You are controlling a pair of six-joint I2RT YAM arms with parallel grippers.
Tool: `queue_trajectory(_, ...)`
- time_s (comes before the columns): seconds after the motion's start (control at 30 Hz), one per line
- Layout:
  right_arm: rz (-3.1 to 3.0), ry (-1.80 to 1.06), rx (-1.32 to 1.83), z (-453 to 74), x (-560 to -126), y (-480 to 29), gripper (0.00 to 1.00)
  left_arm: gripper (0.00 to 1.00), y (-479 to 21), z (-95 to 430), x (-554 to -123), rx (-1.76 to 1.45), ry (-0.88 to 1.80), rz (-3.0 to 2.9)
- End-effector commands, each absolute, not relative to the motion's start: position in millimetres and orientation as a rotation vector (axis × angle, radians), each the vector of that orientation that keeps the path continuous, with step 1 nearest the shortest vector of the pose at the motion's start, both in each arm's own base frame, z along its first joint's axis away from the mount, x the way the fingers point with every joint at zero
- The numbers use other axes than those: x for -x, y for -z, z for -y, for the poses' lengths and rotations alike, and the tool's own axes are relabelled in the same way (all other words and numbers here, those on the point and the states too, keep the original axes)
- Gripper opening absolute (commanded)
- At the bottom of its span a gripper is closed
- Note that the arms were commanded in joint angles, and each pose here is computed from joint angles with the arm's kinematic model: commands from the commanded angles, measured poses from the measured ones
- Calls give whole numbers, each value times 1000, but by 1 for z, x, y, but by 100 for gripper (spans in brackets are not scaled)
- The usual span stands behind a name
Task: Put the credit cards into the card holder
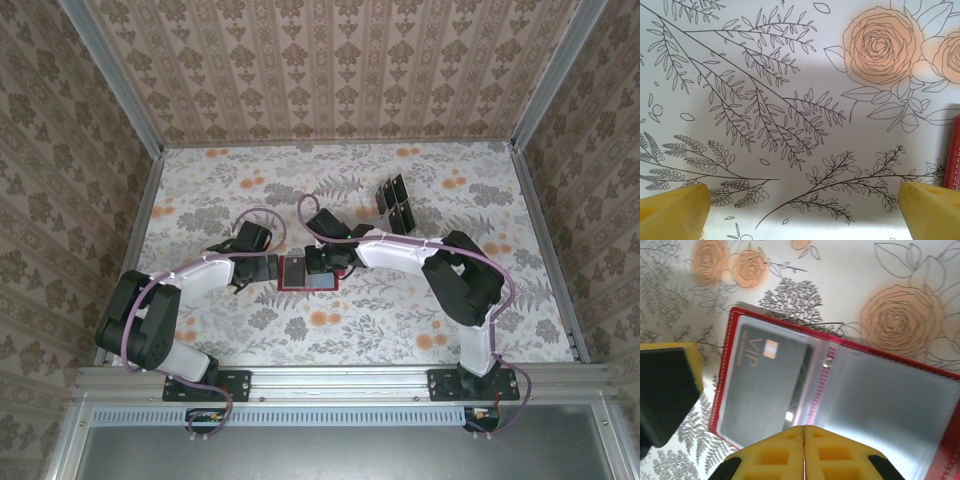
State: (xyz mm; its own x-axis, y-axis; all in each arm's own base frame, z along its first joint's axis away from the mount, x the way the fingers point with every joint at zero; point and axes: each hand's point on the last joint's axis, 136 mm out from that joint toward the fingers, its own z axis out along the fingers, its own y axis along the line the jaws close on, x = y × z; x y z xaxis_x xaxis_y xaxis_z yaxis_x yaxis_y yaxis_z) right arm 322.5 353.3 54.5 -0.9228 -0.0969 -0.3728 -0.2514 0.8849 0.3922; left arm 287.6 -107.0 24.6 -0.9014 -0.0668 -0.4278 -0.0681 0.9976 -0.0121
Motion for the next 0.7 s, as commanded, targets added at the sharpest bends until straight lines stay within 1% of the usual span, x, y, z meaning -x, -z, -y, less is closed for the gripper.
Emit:
queue_trajectory(0.0, -2727, -651, 251, -362, -321, -51, 10, 100, -21, 100, -278, 81, -34, -2727)
queue_trajectory(0.67, -2771, -671, 275, -385, -315, -31, 9, 100, 2, 105, -272, 69, -16, -2772)
